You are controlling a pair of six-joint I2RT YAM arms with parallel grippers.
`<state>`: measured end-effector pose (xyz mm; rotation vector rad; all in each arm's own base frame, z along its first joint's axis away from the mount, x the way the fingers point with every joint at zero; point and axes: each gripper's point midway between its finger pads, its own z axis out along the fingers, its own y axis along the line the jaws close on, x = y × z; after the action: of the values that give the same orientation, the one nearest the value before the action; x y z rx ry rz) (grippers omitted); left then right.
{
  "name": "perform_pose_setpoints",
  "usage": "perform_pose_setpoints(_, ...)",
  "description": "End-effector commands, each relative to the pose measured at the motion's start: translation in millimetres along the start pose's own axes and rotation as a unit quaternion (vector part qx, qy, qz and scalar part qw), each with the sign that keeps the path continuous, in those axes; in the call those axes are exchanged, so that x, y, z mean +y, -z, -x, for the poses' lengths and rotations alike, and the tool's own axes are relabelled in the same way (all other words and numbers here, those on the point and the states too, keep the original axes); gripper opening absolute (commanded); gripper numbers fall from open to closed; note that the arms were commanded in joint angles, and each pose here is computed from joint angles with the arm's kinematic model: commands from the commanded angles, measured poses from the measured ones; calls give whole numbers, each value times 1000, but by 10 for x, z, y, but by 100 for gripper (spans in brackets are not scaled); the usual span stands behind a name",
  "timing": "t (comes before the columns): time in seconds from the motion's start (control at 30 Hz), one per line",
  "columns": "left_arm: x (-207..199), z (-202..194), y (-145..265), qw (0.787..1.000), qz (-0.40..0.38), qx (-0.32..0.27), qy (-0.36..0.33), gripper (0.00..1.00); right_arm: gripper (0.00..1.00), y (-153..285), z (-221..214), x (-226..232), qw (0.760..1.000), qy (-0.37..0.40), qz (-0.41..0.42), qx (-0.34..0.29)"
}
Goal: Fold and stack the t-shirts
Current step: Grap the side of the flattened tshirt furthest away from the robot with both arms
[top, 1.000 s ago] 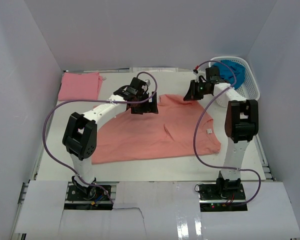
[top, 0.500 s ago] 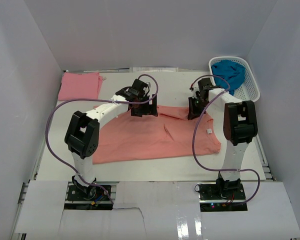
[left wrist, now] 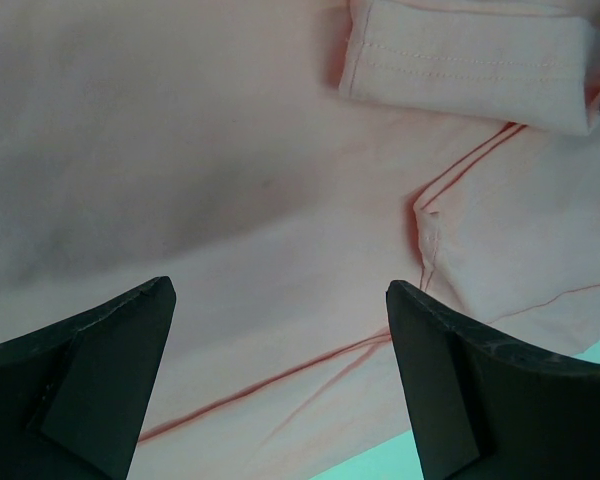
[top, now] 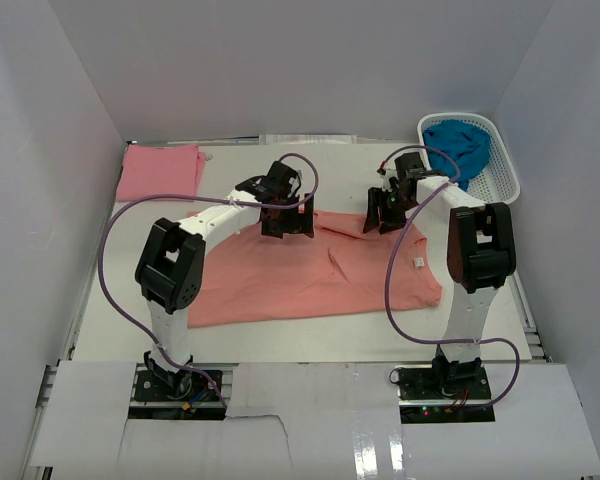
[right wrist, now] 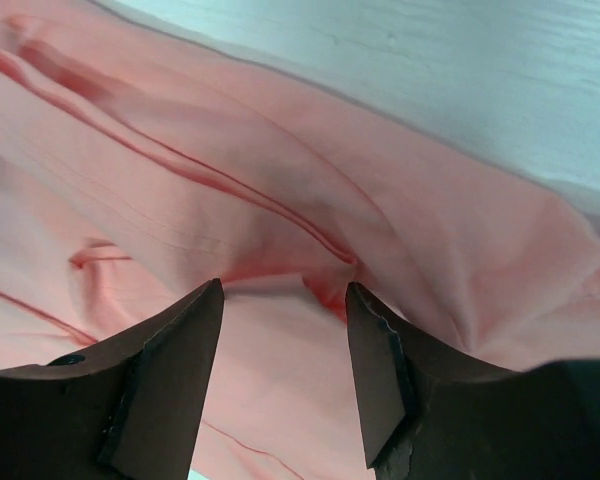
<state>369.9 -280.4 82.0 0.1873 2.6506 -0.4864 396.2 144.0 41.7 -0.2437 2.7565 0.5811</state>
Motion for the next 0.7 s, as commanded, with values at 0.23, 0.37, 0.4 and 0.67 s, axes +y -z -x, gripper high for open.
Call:
perform_pose_setpoints(0.23,-113,184,105,1000,-5,-24,-13,98,60,-47,300,344,994,3,101,-34)
perform_pose_setpoints(0.37,-96,210,108,1000,2,-27,-14,98,50,-147,241,379,993,1,119,-16)
perform_pose_setpoints(0.4,-90,207,99,1000,4,-26,-14,98,48,-166,207,378,993,1,120,-12)
perform_pose_setpoints(0.67,-86,188,92,1000,3,-22,-13,98,32,-114,19,539,990,22,137,-8)
